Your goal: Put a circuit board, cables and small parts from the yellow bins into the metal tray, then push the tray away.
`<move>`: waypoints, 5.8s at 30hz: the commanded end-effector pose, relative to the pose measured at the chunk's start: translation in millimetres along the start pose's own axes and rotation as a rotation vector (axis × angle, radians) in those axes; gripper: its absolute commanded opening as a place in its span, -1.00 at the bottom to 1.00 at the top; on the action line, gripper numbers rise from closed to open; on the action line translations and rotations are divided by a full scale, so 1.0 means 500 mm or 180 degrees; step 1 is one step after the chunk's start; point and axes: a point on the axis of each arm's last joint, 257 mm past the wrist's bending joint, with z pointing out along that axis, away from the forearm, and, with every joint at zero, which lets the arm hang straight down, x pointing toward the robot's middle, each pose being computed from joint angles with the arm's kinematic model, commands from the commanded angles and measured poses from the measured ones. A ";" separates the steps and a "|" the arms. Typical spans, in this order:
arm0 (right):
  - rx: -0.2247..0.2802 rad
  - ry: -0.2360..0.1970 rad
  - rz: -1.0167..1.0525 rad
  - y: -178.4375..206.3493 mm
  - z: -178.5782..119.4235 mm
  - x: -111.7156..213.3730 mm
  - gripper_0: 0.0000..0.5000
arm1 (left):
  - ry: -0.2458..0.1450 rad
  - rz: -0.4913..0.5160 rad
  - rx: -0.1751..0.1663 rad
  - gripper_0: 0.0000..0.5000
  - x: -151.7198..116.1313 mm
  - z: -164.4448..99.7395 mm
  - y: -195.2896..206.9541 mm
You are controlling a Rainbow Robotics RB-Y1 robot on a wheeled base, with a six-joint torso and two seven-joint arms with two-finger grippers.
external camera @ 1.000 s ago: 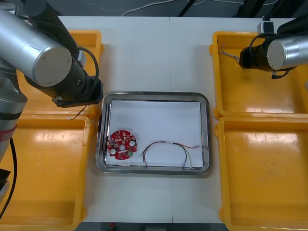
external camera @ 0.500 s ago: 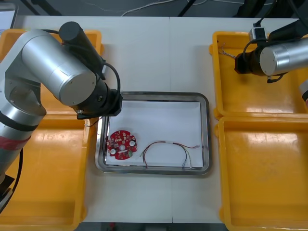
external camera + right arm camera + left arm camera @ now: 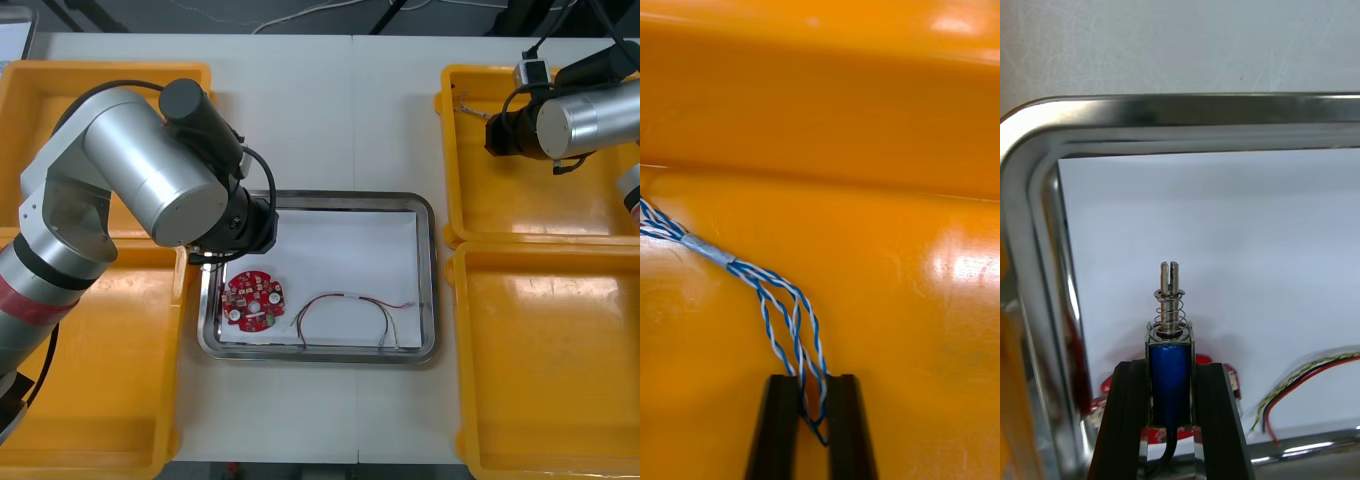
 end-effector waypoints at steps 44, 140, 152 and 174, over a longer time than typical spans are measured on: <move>-0.0750 0.1000 -0.1094 -0.008 -0.244 0.065 -1.00 | -0.0278 -0.0268 -0.0160 -1.00 -0.030 0.111 0.020; -0.0848 0.0746 -0.3363 -0.012 -0.104 0.149 1.00 | -0.0199 0.0343 -0.0695 0.85 -0.262 -0.237 0.336; -0.0866 0.0806 -0.3332 -0.017 -0.092 0.169 1.00 | -0.0196 0.0296 -0.0730 0.86 -0.239 -0.270 0.476; -0.0813 0.0773 -0.3400 -0.039 -0.125 0.107 -1.00 | -0.0210 0.1330 -0.0353 0.88 -0.240 -0.211 0.388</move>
